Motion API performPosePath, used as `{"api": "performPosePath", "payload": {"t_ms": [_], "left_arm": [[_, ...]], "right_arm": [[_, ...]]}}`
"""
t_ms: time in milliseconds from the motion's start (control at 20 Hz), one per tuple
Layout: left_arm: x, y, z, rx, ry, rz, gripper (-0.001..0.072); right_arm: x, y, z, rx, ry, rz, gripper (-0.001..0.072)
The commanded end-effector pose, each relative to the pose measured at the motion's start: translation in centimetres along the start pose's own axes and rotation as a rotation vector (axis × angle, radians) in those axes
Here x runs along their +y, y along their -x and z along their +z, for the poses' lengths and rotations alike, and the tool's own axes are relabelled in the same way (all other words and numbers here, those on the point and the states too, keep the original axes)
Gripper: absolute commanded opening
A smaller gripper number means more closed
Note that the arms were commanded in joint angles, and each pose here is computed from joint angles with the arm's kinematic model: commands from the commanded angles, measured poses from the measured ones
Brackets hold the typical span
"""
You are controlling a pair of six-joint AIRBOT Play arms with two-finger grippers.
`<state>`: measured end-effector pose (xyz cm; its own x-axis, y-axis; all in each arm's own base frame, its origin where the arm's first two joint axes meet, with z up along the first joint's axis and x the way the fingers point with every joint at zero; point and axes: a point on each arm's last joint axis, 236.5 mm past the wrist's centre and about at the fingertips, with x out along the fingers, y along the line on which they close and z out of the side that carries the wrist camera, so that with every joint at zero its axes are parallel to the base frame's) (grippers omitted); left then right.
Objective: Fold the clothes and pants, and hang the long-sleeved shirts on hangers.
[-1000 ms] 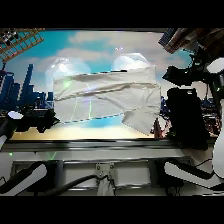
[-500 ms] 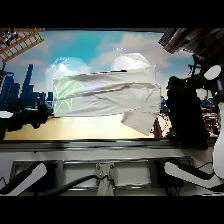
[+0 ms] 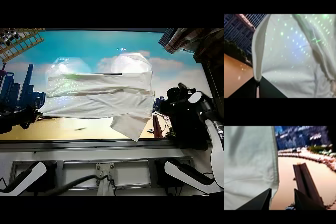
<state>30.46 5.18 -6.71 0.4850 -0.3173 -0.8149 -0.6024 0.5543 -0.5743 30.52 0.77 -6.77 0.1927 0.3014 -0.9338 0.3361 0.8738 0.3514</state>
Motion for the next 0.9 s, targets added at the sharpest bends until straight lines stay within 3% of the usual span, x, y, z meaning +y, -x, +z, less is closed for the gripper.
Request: {"api": "performPosePath", "payload": {"t_ms": [0,500,850], "left_arm": [[0.3,0.0,0.2,-0.004,0.000,0.005,0.0003],[0.3,0.0,0.2,-0.004,0.000,0.005,0.0003],[0.3,0.0,0.2,-0.004,0.001,0.005,0.0003]], "right_arm": [[0.3,-2.5,-1.8,0.004,-0.066,0.064,0.0365],[1.0,-4.1,-3.8,0.031,-0.091,0.129,0.0369],[5.6,-5.3,-3.5,-0.029,-0.007,0.192,0.0358]]}}
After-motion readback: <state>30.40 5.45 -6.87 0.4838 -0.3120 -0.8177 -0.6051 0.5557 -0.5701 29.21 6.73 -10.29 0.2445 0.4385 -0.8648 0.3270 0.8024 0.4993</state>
